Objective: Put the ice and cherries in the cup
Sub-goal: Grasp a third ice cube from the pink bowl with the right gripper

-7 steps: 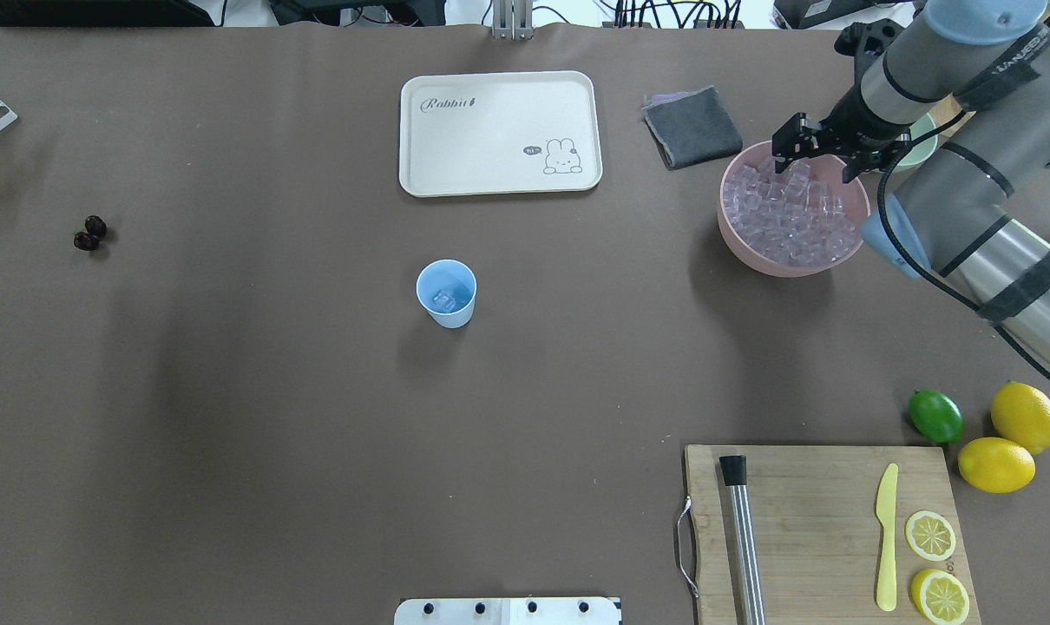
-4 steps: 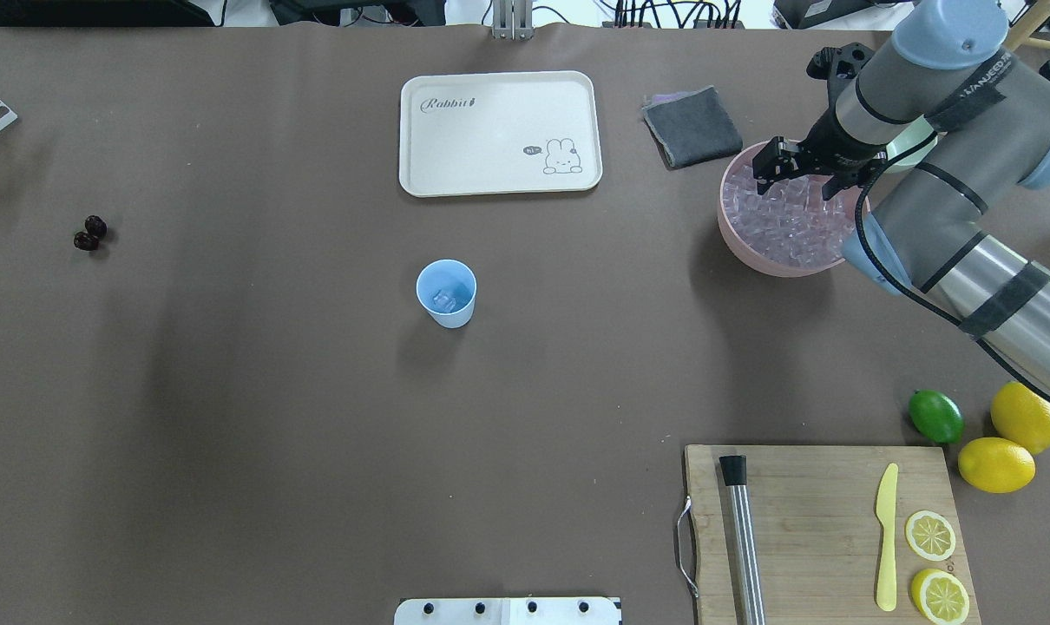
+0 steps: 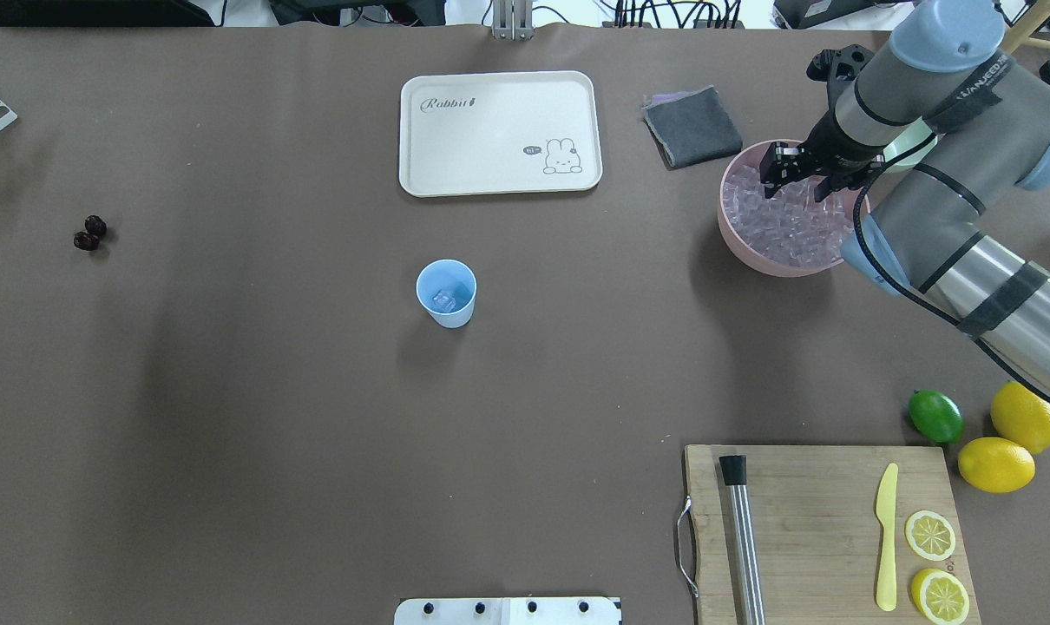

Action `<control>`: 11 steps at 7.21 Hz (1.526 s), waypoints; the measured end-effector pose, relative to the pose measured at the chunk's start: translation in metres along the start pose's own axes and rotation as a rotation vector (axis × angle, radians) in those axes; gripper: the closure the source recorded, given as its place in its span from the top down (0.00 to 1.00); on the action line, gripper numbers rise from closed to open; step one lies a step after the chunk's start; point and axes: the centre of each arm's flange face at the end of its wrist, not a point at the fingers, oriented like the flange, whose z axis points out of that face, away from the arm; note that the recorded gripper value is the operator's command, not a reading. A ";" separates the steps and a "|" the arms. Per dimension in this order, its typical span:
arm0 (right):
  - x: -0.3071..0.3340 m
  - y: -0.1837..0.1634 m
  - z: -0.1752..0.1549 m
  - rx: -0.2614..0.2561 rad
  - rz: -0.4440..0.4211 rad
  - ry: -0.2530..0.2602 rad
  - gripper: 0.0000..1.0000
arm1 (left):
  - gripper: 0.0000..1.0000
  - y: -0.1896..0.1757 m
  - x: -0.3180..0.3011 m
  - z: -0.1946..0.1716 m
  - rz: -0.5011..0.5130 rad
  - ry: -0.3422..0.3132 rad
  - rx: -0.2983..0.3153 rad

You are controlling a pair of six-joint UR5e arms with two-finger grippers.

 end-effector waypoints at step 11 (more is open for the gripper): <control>0.002 -0.008 -0.001 0.033 -0.005 0.005 0.01 | 0.98 -0.002 -0.001 0.004 -0.002 0.002 -0.002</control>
